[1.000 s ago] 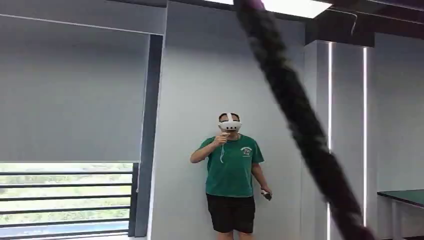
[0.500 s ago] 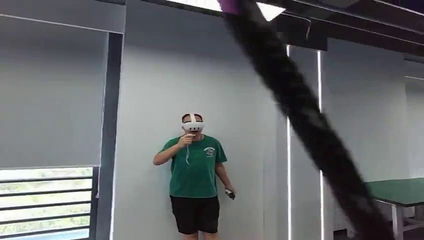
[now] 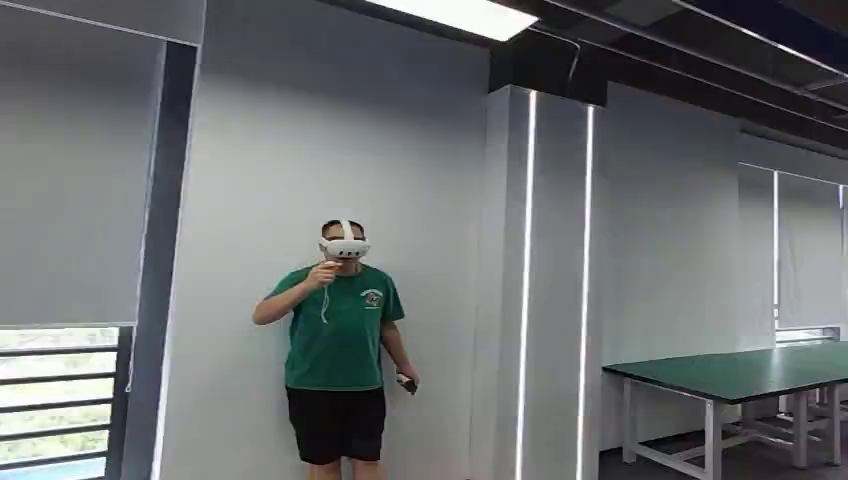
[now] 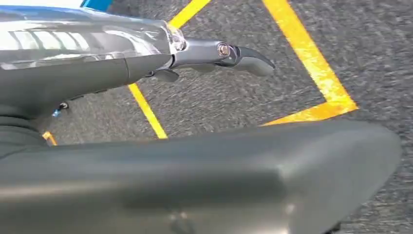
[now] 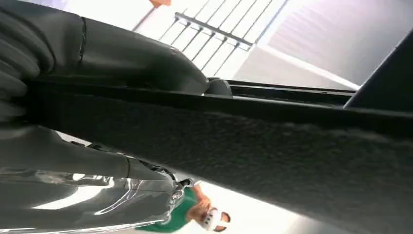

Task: Take the parts from the cabinet and place them on the table.

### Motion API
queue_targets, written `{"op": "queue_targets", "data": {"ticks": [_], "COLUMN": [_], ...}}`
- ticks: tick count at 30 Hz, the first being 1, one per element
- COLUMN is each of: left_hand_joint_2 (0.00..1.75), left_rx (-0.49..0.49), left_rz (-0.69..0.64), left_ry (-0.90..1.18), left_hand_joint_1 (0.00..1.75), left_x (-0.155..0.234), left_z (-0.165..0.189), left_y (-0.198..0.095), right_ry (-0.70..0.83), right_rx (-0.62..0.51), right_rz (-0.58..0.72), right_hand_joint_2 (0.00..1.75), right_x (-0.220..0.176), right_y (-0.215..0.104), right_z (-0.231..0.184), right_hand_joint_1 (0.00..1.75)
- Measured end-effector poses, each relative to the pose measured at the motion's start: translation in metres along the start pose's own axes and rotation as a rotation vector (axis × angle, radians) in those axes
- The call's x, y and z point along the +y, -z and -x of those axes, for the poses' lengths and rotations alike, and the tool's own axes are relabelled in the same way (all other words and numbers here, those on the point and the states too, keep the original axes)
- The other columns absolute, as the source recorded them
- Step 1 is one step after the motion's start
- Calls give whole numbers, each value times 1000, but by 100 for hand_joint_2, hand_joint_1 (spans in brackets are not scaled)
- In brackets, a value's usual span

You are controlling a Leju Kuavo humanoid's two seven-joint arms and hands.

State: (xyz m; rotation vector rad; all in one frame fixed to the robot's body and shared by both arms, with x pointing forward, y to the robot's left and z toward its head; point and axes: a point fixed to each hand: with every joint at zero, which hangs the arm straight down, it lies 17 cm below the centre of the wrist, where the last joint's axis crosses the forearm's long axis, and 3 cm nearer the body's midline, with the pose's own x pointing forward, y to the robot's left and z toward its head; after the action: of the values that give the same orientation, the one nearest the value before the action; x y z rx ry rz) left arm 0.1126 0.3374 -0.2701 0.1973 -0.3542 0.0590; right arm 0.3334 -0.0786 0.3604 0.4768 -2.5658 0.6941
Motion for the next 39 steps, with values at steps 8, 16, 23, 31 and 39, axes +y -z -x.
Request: {"op": "queue_targets", "data": {"ticks": [8, 16, 23, 31, 39], "left_hand_joint_2": [175, 175, 175, 175, 175], "left_rx": [-10, 0, -9, 1, -3], "left_rz": [8, 4, 11, 15, 20], "left_ry": [-18, -30, -35, -35, -36], "left_hand_joint_1": [0, 0, 0, 0, 0], "left_x": [-4, -3, -7, -10, -13], "left_z": [-4, 3, -1, 3, 0], "left_y": [0, -1, -1, -2, -2], "right_ry": [5, 18, -2, -13, -19], "right_rx": [-3, 23, 20, 30, 12], "right_rz": [19, 34, 52, 64, 70], "right_hand_joint_2": [175, 175, 175, 175, 175], "right_x": [-4, -4, -16, -23, -28], "right_y": [-2, -13, -18, -24, -22], "right_z": [-3, 0, -4, -5, -11], "right_hand_joint_1": [175, 175, 175, 175, 175]}}
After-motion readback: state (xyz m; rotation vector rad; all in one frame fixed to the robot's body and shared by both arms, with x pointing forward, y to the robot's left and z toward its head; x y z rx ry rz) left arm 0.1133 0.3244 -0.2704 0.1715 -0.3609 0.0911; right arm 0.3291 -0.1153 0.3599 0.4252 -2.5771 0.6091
